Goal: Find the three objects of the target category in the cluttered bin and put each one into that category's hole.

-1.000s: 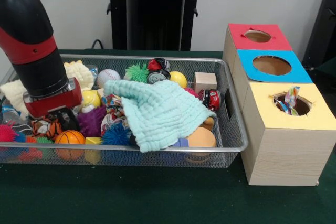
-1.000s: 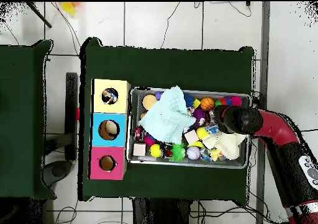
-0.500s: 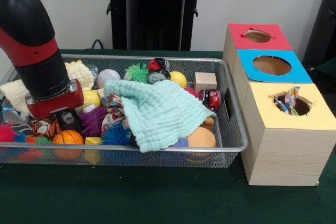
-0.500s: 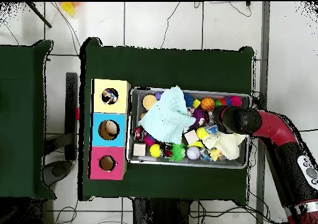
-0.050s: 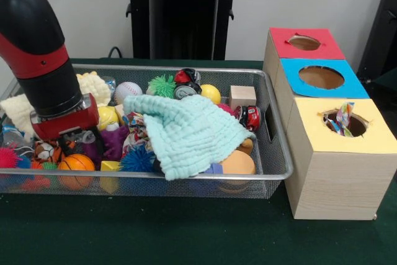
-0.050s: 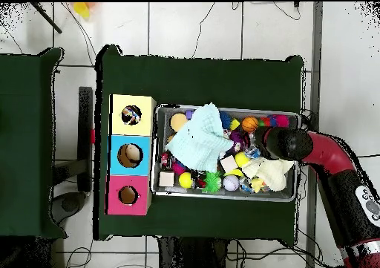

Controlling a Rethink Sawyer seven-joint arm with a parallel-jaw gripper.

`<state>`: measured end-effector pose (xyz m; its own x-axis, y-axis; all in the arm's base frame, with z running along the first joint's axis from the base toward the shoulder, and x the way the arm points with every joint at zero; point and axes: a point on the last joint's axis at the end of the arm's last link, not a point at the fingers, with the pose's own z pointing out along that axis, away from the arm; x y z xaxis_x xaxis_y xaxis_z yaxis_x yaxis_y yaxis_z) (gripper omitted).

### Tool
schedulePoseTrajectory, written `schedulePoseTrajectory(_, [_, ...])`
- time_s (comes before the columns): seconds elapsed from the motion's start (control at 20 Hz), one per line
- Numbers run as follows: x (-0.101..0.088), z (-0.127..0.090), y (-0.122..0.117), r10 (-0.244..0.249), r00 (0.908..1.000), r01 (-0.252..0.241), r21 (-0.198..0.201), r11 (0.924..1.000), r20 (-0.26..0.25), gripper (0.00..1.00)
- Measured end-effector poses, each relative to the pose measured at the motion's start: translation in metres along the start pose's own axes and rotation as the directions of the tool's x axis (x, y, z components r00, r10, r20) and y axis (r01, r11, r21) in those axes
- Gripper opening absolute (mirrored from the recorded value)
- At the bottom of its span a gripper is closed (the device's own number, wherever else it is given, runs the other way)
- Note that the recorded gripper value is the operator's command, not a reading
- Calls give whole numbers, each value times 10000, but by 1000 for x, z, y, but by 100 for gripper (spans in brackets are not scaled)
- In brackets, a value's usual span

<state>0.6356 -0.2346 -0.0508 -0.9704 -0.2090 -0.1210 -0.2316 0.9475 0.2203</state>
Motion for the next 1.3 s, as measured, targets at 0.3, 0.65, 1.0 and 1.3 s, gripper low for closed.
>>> schedulePoseTrajectory(0.3, [0,-2,-1,-12,10000,12,35,10000,7,100])
schedulePoseTrajectory(0.65, [0,-21,-9,-47,10000,45,312,9995,59,100])
schedulePoseTrajectory(1.0, [1,-33,-13,-90,9999,86,485,9988,73,100])
schedulePoseTrajectory(1.3, [2,-39,-13,-133,9999,129,561,9983,66,100])
